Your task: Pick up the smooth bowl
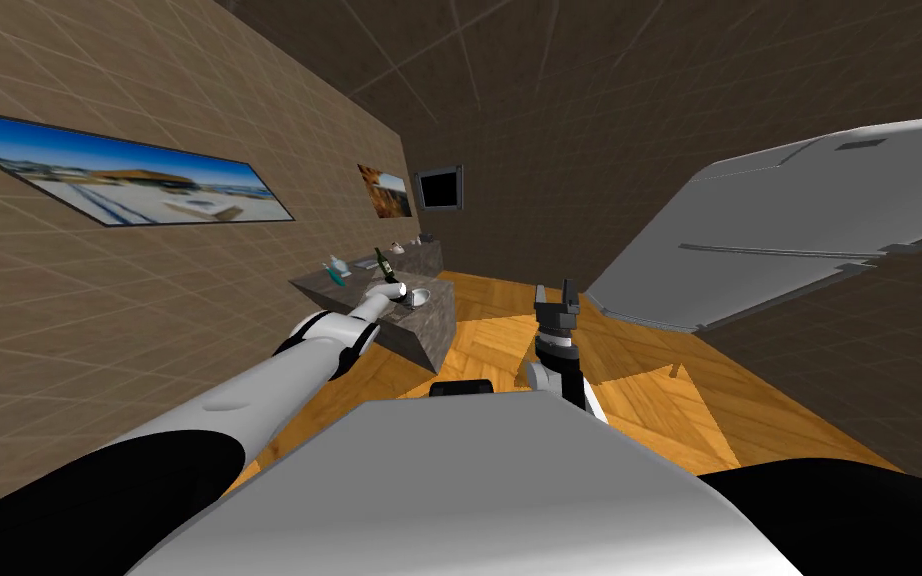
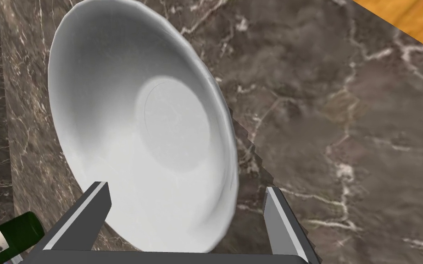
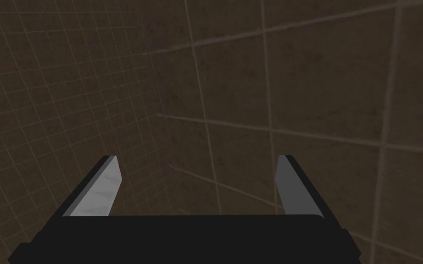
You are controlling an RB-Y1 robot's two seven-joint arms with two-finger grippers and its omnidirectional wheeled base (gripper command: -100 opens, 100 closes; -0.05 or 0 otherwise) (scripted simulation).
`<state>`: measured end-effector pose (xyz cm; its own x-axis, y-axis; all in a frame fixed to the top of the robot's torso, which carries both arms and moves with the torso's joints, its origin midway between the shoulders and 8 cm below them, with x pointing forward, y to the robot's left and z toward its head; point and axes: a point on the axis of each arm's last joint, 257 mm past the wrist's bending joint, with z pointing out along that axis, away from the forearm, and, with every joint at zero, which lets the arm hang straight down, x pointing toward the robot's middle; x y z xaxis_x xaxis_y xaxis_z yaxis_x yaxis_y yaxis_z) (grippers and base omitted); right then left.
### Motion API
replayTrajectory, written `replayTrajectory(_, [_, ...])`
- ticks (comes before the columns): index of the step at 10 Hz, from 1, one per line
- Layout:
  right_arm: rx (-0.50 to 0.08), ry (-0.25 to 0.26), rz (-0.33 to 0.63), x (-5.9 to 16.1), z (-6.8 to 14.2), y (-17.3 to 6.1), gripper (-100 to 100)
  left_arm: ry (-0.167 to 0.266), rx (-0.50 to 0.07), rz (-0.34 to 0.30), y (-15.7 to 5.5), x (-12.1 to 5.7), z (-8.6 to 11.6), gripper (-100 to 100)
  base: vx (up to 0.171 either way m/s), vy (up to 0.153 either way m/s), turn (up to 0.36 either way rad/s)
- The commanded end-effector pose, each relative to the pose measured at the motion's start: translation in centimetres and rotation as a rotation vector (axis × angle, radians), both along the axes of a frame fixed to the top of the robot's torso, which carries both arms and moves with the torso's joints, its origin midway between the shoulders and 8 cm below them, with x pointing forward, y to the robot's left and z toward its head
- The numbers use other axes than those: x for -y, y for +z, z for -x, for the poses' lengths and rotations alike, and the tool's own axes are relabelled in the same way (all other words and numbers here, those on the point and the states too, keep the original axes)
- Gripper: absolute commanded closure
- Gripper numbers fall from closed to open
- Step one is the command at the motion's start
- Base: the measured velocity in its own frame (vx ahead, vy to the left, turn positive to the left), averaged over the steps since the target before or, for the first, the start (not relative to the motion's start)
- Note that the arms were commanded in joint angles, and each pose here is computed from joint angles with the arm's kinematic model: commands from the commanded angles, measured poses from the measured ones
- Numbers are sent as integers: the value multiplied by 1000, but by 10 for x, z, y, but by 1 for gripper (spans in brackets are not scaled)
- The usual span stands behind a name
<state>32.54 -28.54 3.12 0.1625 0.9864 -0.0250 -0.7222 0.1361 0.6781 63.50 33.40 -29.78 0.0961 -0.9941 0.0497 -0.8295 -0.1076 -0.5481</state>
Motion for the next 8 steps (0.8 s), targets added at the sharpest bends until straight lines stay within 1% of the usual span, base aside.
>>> replayTrajectory(1, [0, 0, 0, 0, 0, 0, 0, 26, 2, -5, -1, -13, 4, -100, -32, 37, -205])
replayTrajectory(2, [0, 0, 0, 0, 0, 0, 0, 43, 4, 6, 0, -12, 3, -100, -31, 43, -123])
replayTrajectory(3, [0, 0, 0, 0, 0, 0, 0, 63, 5, 1, -2, -23, 7, -100, -31, 52, -236])
replayTrajectory(4, [0, 0, 0, 0, 0, 0, 0, 74, 5, 7, -2, -23, 7, -100, -29, 52, -113])
replayTrajectory(5, [0, 0, 0, 0, 0, 0, 0, 89, 4, 0, -5, -33, 12, -100, -32, 52, -206])
replayTrajectory(6, [0, 0, 0, 0, 0, 0, 0, 104, 3, 9, -5, -33, 12, -100, -27, 42, -118])
replayTrajectory(7, [0, 0, 0, 0, 0, 0, 0, 124, 0, 6, -9, -43, 18, -100, -34, 33, -225])
replayTrajectory(8, [0, 0, 0, 0, 0, 0, 0, 134, -1, 11, -9, -43, 18, -100, -36, 36, -110])
